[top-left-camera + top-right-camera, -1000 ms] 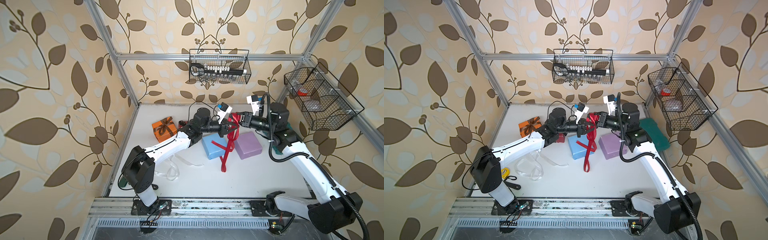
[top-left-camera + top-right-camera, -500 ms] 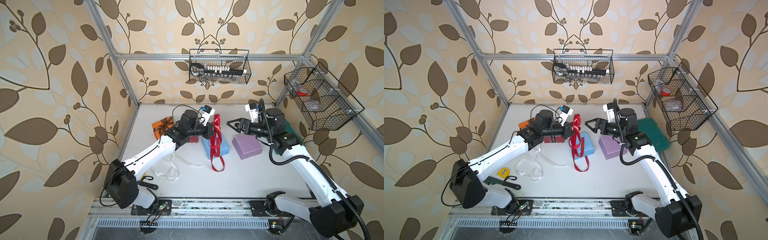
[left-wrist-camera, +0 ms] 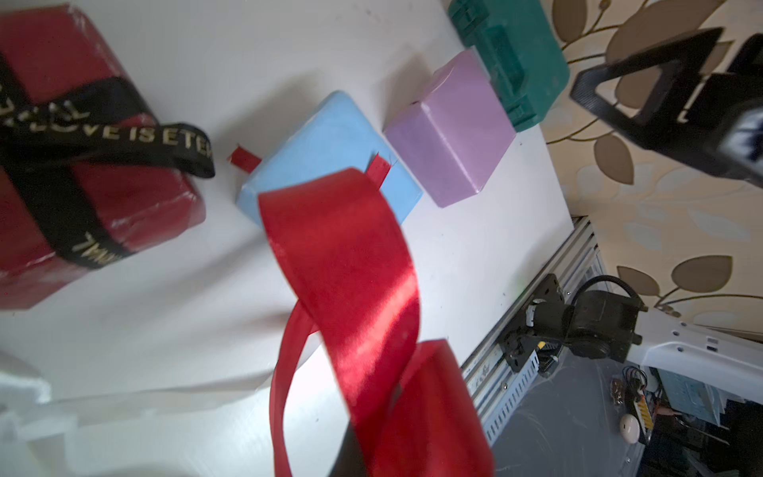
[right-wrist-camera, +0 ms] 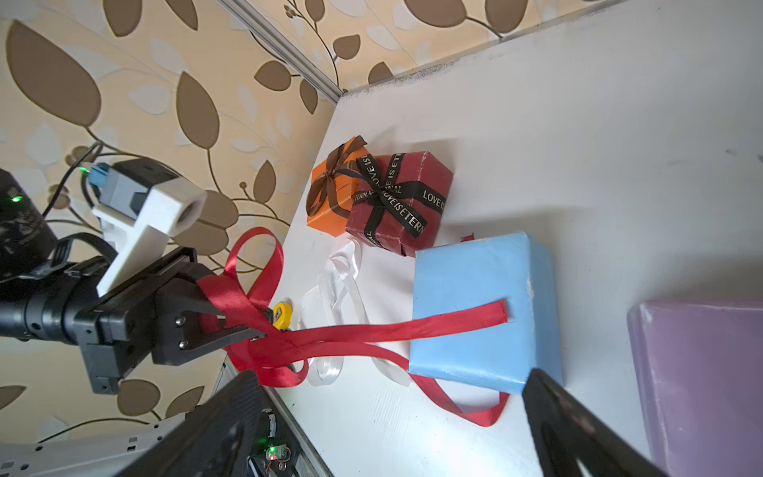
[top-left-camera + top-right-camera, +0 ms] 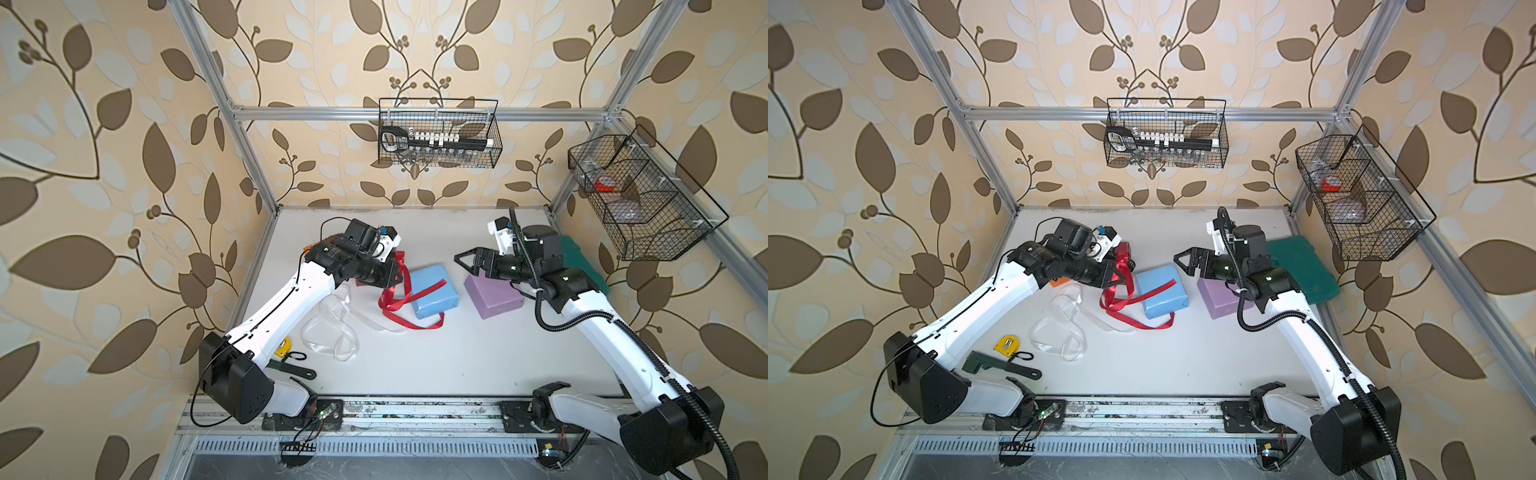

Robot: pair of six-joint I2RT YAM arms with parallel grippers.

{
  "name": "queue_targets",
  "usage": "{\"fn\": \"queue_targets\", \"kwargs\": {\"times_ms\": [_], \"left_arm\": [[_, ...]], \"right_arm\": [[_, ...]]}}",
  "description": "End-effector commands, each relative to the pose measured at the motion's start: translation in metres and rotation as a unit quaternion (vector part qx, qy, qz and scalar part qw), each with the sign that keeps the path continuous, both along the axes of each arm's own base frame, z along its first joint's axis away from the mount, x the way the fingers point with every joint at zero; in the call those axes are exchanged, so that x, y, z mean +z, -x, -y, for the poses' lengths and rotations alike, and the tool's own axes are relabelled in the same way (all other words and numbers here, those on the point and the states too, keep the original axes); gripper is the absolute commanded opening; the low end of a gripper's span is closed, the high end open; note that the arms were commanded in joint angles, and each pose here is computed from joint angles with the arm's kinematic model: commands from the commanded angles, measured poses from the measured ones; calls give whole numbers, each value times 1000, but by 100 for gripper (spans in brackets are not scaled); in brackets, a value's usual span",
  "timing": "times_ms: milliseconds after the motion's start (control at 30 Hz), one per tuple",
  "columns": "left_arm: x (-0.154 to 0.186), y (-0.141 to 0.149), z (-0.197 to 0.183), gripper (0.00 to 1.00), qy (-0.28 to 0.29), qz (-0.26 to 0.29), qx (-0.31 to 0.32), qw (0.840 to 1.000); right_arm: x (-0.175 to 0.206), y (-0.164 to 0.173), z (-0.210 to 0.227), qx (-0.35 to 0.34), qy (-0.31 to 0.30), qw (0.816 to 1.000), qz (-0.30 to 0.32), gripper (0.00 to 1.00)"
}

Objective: Untie the ribbon bows on the gift boxes
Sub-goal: Place the ribbon at the center of the board.

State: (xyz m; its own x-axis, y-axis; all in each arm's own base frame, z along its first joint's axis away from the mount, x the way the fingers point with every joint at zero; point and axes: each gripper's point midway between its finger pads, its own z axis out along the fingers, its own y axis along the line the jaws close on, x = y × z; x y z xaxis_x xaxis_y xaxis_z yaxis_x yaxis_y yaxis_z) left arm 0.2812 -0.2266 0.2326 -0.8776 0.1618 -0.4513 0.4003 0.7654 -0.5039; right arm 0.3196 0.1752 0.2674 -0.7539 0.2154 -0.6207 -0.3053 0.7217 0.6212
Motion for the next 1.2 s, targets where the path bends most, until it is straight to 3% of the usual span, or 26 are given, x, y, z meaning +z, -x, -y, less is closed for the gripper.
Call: {"fn": "queue_targets", "kwargs": {"times_ms": [0, 133, 233, 300, 433, 667, 800, 833, 867, 900, 1033, 1167], "left_arm": [[8, -1, -57, 0, -48, 7, 70, 996], [1, -14, -117, 0, -111, 7, 147, 983], [-22, -10, -150, 0, -215, -17, 158, 964], [-37, -4, -157, 0, -248, -47, 149, 956], [-65, 5, -152, 0, -241, -86, 140, 956], [-122, 21, -167, 0, -291, -155, 147, 933], [-140, 20, -175, 0, -318, -164, 152, 921], [-143, 19, -178, 11, -327, -165, 153, 918], [-145, 18, -182, 51, -338, -166, 157, 913], [-146, 18, -184, 97, -344, -169, 158, 910], [-133, 10, -178, 99, -323, -148, 164, 920], [-89, -3, -163, 99, -264, -95, 180, 943]], "right_arm": [[-16, 4, -5, 14, 29, 999, 5, 99], [-25, 11, -19, 31, 59, 998, 15, 100], [-33, 14, -26, 39, 76, 996, 11, 100], [-37, 14, -30, 43, 79, 996, 7, 100], [-39, 12, -33, 42, 81, 996, 7, 99], [-48, 9, -30, 28, 100, 995, -2, 99], [-51, 2, -24, 3, 110, 994, -10, 100], [-52, 1, -22, -4, 109, 994, -13, 99], [-54, 2, -23, -3, 107, 994, -15, 100], [-54, 3, -25, 5, 103, 995, -13, 99], [-68, 11, -31, 31, 100, 994, -22, 97], [-85, 24, -41, 49, 97, 993, -44, 89]]}}
